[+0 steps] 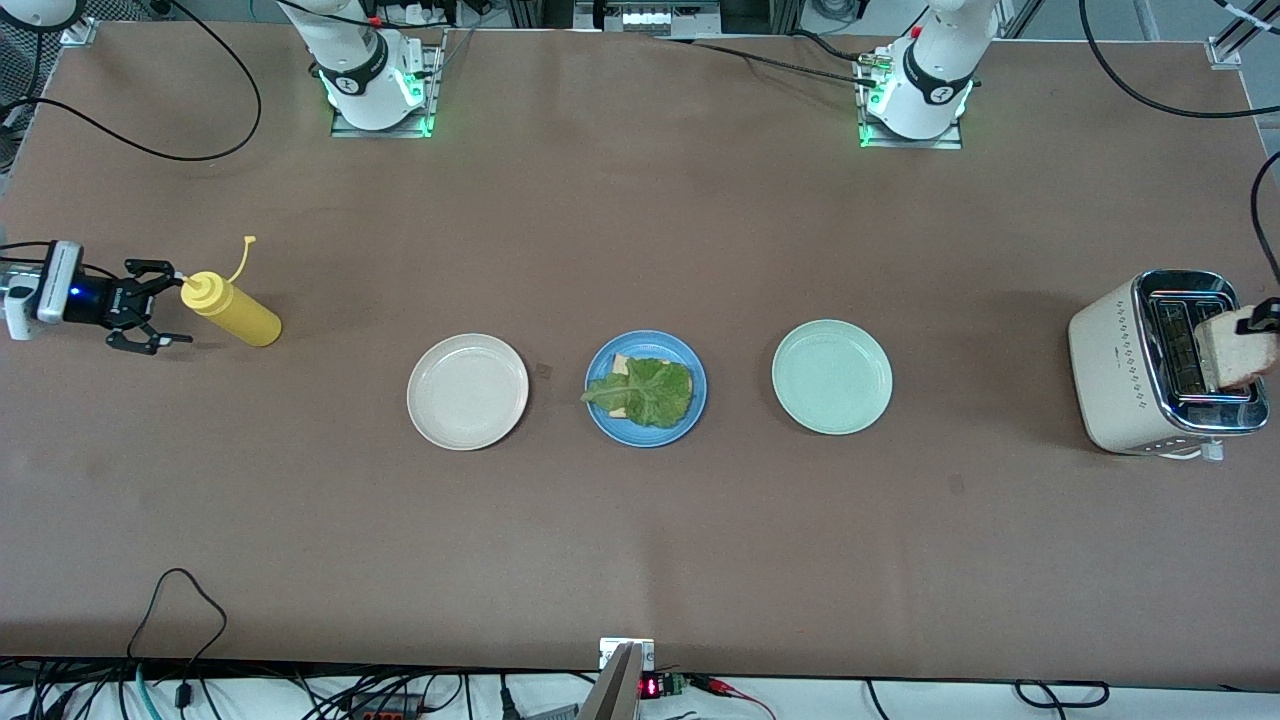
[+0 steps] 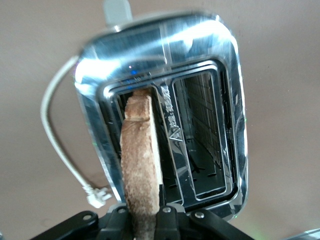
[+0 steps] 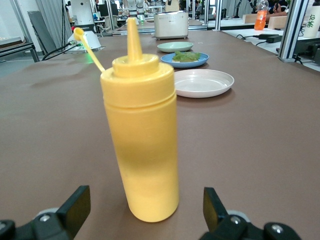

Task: Make sandwich in blue plate with both arms
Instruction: 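Lift the bread with the left gripper while the right gripper releases the bottle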

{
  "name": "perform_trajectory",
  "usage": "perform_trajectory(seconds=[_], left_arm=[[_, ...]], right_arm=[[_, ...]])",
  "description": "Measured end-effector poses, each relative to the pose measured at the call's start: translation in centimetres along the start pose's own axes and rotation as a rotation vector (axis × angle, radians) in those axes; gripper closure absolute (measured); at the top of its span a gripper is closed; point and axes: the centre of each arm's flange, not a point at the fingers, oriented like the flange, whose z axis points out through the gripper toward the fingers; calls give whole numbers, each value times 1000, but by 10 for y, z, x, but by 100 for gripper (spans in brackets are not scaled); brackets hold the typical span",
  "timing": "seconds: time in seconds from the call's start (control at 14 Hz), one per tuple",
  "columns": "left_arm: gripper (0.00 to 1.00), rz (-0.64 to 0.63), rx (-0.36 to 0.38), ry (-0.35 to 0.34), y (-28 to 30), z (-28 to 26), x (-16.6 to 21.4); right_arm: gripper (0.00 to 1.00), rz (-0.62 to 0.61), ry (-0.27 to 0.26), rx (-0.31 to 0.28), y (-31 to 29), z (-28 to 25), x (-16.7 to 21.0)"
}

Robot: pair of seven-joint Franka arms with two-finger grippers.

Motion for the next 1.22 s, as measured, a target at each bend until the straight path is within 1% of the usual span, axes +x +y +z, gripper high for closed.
perform_trajectory(seconds=[0.14, 0.29, 0.43, 0.57, 0.79, 0.86, 1.0, 1.15, 1.22], left_arm=[[86, 23, -10, -13, 12, -20, 2], [88, 67, -29, -50, 41, -36, 15], [90, 123, -13, -52, 78, -62, 31], [90, 163, -9, -83, 128, -90, 38], [90, 151, -29, -162, 200, -112, 40], [90, 161, -38, -167, 226, -115, 48], [90, 169, -102, -147, 286, -109, 72], [90, 98, -188, -131, 338, -87, 98], [90, 64, -220, -124, 361, -73, 111]], right_arm=[[0, 57, 12, 21, 6, -13, 24], [0, 119, 2, 39, 13, -31, 62], [0, 170, -26, 53, 19, -47, 107], [0, 228, -69, 63, 25, -57, 157], [0, 313, -169, 64, 32, -59, 237], [0, 348, -207, 66, 34, -56, 269], [0, 431, -289, 59, 37, -41, 338], [0, 511, -364, 40, 38, -16, 405], [0, 552, -409, 31, 37, -1, 434]])
